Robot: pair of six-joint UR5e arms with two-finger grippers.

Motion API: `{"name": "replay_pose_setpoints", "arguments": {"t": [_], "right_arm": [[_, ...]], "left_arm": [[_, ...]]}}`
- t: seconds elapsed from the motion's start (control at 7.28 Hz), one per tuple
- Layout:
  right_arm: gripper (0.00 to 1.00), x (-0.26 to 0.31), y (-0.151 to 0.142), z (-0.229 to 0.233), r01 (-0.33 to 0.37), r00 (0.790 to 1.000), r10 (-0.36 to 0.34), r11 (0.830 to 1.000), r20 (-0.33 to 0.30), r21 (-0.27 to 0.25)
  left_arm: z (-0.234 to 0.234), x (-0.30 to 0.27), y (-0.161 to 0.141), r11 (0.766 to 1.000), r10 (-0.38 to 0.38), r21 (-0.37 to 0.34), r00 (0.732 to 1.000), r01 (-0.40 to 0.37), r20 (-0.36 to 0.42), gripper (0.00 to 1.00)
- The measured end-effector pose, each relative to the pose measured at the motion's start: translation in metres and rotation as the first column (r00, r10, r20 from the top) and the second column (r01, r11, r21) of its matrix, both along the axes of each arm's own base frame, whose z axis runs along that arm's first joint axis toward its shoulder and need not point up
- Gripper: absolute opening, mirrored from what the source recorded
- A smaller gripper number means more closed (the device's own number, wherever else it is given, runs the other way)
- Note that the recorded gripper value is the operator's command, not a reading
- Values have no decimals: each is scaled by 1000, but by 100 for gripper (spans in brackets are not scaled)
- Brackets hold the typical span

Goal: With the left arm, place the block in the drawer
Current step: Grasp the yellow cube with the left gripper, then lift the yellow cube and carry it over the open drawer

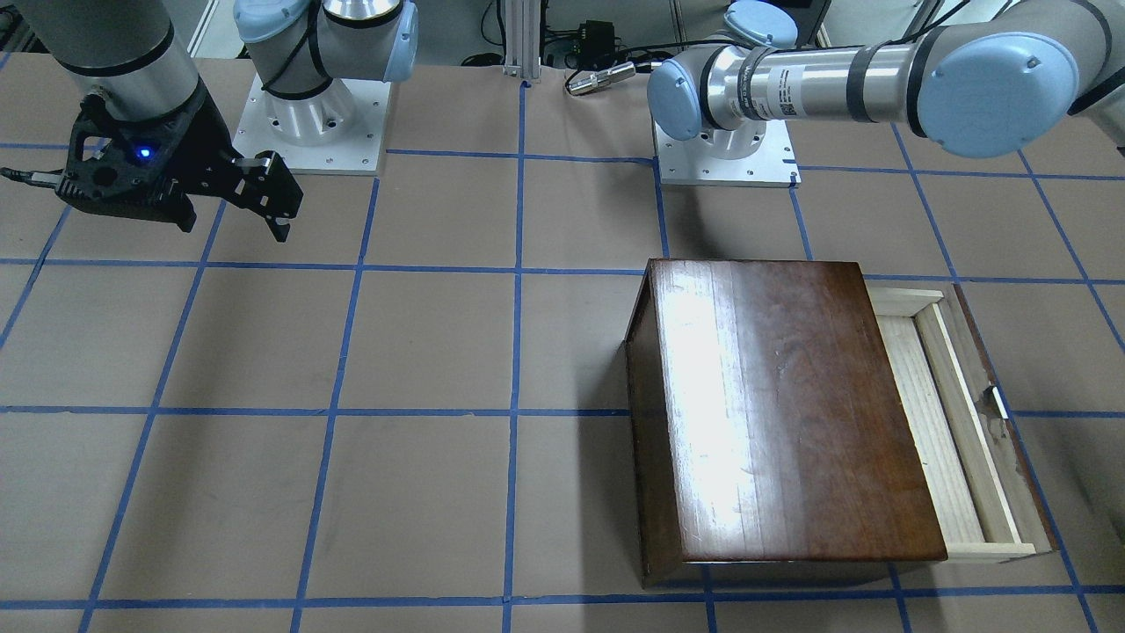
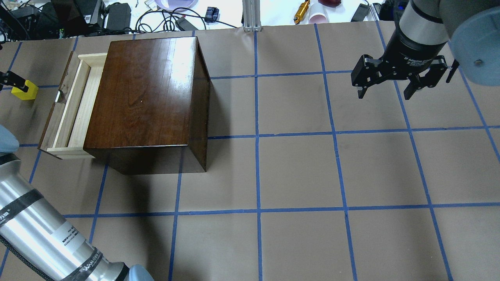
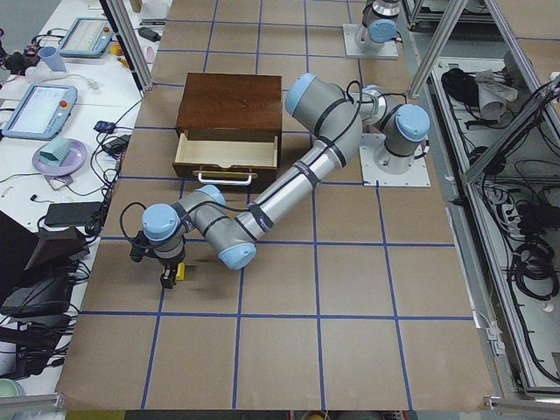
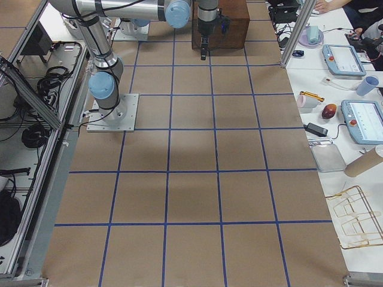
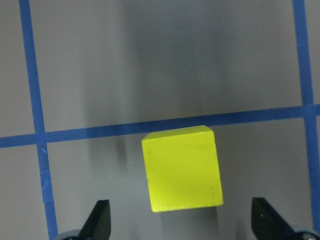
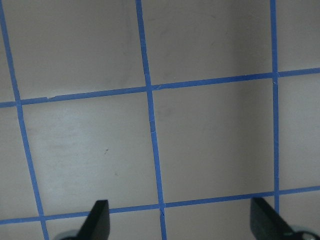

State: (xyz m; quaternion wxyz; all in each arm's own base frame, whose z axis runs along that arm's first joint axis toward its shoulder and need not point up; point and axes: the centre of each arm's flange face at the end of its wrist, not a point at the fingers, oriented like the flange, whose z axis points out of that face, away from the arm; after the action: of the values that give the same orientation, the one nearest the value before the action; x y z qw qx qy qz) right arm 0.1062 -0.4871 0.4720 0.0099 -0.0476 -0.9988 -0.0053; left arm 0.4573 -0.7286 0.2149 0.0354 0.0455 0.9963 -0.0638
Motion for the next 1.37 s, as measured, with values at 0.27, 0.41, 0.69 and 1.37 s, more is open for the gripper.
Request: {"name": "replay_pose_setpoints", "arguments": {"t": [0.27,0.41,0.69,1.37], "right_arm": [[100,0,0,0,0,1000,0,1000,0,0],[100,0,0,0,0,1000,0,1000,0,0],[100,0,0,0,0,1000,0,1000,0,0],[100,0,0,0,0,1000,0,1000,0,0]], "left_arm": [[-11,3,-3,1000,1,2,1000,-1,-1,82],[-15,3,-5,1000,2,1,1000,-2,-3,39],[-17,3,-6,1000,3,-1,1000,-3,-7,0],[40,-10,-1,1000,-15,-14,1000,14,-22,0]]}}
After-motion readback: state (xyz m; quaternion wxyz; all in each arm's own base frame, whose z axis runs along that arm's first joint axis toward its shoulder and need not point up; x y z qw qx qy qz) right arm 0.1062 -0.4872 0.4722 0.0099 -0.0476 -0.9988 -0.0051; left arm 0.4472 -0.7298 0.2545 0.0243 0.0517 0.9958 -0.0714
